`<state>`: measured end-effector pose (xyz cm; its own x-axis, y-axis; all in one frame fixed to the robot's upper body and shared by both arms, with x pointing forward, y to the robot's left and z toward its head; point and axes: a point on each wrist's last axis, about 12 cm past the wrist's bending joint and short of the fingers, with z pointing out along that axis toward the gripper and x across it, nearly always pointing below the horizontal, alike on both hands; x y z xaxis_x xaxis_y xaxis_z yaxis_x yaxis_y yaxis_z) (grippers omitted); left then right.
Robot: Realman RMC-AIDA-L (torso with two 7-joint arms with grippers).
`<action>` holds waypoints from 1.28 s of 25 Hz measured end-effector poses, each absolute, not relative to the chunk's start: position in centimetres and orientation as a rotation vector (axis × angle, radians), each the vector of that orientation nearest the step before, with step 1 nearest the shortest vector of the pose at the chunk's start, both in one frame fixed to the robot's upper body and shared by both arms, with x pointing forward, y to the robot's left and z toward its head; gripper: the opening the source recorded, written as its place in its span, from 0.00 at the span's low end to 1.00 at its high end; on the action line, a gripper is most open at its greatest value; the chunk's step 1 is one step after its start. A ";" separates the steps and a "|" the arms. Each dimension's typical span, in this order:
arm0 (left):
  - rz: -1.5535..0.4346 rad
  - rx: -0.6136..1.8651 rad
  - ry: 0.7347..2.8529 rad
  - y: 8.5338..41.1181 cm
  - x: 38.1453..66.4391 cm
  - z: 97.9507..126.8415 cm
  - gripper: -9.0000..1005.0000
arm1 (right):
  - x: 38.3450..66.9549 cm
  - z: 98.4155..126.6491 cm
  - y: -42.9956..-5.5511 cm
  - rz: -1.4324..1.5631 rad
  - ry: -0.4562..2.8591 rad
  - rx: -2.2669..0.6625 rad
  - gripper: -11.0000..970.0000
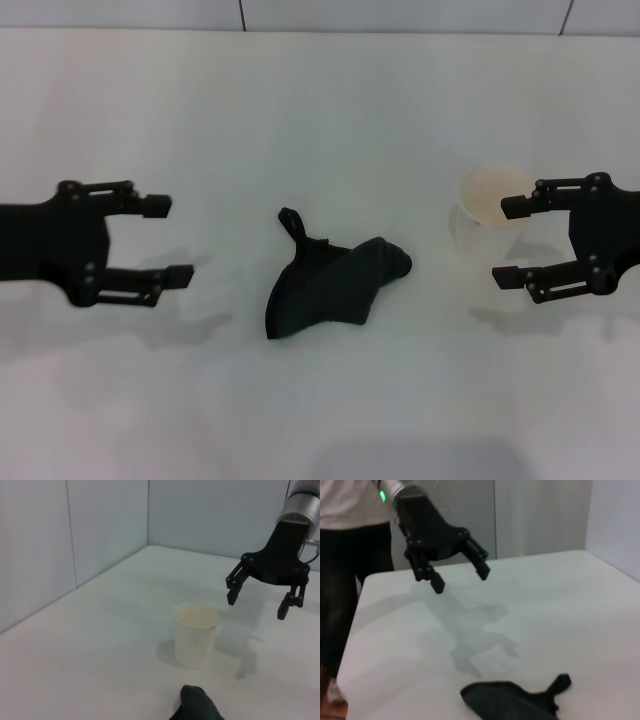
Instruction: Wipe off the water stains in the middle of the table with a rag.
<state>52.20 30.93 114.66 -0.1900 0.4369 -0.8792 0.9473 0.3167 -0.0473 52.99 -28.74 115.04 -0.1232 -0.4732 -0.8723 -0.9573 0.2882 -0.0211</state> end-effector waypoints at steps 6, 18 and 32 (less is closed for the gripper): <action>-0.827 1.256 1.725 32.2 50.2 114.8 0.83 | 52.3 114.7 -29.1 0.755 1.683 -1.282 0.84; -0.826 1.268 1.733 32.6 49.4 114.5 0.83 | 52.3 114.6 -29.1 0.780 1.701 -1.272 0.84; -0.822 1.297 1.739 32.3 49.5 114.3 0.83 | 52.2 114.9 -29.5 0.781 1.714 -1.255 0.84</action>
<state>49.46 32.31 114.26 -0.1557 0.4447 -0.8820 0.9639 0.2638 -0.0371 52.20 -29.54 114.90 -0.1351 -0.4226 -0.8962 -0.9535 0.3015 0.0016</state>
